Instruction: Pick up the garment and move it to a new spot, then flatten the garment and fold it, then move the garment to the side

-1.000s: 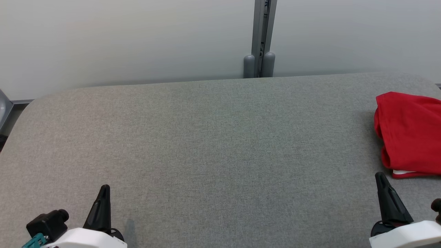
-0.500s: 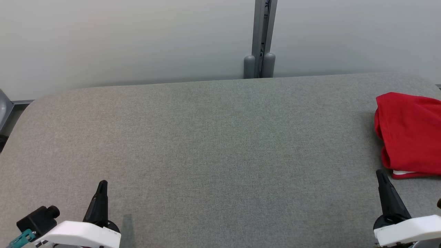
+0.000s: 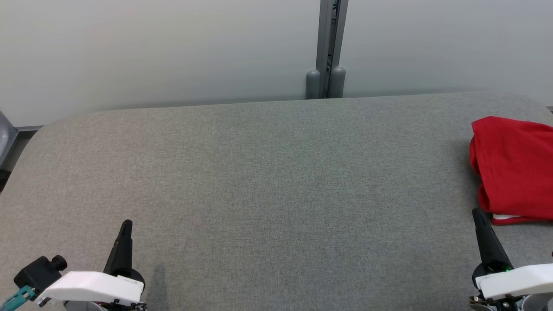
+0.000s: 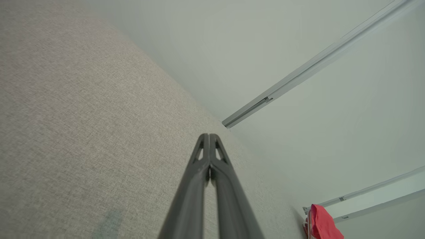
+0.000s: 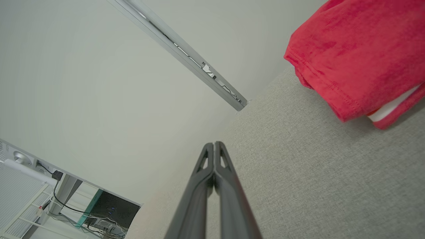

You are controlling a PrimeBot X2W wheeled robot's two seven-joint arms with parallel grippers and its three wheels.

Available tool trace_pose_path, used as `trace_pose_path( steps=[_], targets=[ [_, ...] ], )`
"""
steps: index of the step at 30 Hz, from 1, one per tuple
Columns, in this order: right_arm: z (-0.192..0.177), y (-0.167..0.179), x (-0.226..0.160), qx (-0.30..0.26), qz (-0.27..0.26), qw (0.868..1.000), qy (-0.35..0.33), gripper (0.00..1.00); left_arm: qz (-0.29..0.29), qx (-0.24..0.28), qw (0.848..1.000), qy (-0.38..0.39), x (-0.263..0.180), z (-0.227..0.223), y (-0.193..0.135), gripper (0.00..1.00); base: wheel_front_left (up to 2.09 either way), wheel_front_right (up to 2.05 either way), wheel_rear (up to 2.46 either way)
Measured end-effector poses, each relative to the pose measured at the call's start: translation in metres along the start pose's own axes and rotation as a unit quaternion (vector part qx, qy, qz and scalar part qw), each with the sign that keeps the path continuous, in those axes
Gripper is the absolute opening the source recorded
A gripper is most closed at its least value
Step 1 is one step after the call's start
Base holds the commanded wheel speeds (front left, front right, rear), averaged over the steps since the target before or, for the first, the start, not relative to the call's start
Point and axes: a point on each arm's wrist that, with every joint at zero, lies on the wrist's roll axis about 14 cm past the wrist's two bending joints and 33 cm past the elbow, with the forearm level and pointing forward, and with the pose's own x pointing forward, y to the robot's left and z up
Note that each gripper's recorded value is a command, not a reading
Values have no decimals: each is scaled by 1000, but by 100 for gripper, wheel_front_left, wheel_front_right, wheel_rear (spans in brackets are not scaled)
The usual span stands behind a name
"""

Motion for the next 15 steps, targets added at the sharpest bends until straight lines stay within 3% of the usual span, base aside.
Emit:
trace_pose_path(
  steps=[15],
  targets=[
    [0, -2, 4, 85, -3, 996, 0, 0, -10, -86, 996, -3, 5, 4, -3, 0, 0, 0, 0]
  ],
)
